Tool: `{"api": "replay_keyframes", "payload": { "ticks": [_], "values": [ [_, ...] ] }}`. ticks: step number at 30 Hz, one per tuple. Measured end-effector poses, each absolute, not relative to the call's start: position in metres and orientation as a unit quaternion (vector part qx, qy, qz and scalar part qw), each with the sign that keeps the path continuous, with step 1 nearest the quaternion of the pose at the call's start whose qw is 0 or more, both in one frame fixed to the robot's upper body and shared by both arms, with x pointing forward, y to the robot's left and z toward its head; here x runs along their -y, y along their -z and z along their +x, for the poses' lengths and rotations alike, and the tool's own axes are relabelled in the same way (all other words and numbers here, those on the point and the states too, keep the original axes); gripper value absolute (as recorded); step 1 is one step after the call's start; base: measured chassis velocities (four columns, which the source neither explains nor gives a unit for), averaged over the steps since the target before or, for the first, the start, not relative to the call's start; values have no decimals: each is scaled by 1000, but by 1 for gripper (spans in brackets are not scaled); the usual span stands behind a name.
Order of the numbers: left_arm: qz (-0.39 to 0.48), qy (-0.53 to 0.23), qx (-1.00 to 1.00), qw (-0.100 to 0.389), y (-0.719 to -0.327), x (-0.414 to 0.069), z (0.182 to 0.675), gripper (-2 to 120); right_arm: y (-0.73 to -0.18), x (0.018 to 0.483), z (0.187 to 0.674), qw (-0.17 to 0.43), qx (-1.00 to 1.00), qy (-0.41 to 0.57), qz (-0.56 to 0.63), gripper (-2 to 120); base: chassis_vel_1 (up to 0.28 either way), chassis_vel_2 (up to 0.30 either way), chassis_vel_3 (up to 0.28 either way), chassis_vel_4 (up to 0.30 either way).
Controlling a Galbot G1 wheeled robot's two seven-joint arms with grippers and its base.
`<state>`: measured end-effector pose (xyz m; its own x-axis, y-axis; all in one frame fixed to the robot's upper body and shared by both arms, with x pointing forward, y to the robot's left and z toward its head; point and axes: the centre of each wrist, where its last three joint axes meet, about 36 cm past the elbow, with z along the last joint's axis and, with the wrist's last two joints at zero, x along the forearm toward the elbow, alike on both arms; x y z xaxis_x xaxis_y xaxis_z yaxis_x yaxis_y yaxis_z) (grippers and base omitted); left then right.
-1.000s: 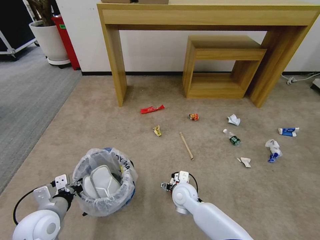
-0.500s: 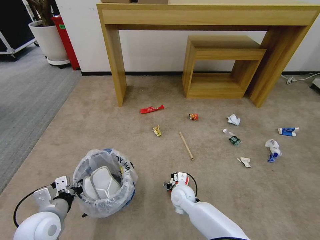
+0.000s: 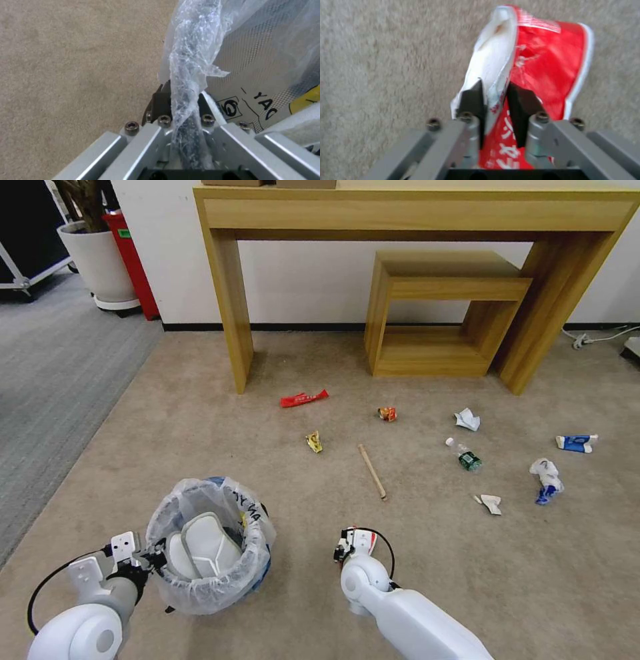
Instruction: Pick up the trash bin and place the garbage on the floor into it.
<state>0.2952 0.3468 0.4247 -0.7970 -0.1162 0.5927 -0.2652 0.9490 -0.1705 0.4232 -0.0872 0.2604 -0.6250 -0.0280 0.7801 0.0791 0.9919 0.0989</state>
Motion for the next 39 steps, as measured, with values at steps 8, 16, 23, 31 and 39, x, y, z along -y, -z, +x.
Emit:
{"api": "replay_keyframes", "payload": {
  "ticks": [8,16,23,31,39],
  "values": [
    [100,-124,940,302,-423,-346,298,1,-273,127,420,372,923,95,-2,0,0,0,0,0],
    [97,-123,941,300,-426,-343,299,1,-367,177,418,116,968,179,136,0,0,0,0,0],
    [93,-124,943,296,-432,-340,298,1,-444,167,412,-62,910,234,338,0,0,0,0,0],
    [91,-128,944,292,-439,-333,295,1,-487,136,391,-117,822,215,514,0,0,0,0,0],
    [84,-133,945,285,-447,-327,291,1,-462,107,383,-47,807,189,557,0,0,0,0,0]
  ]
}}
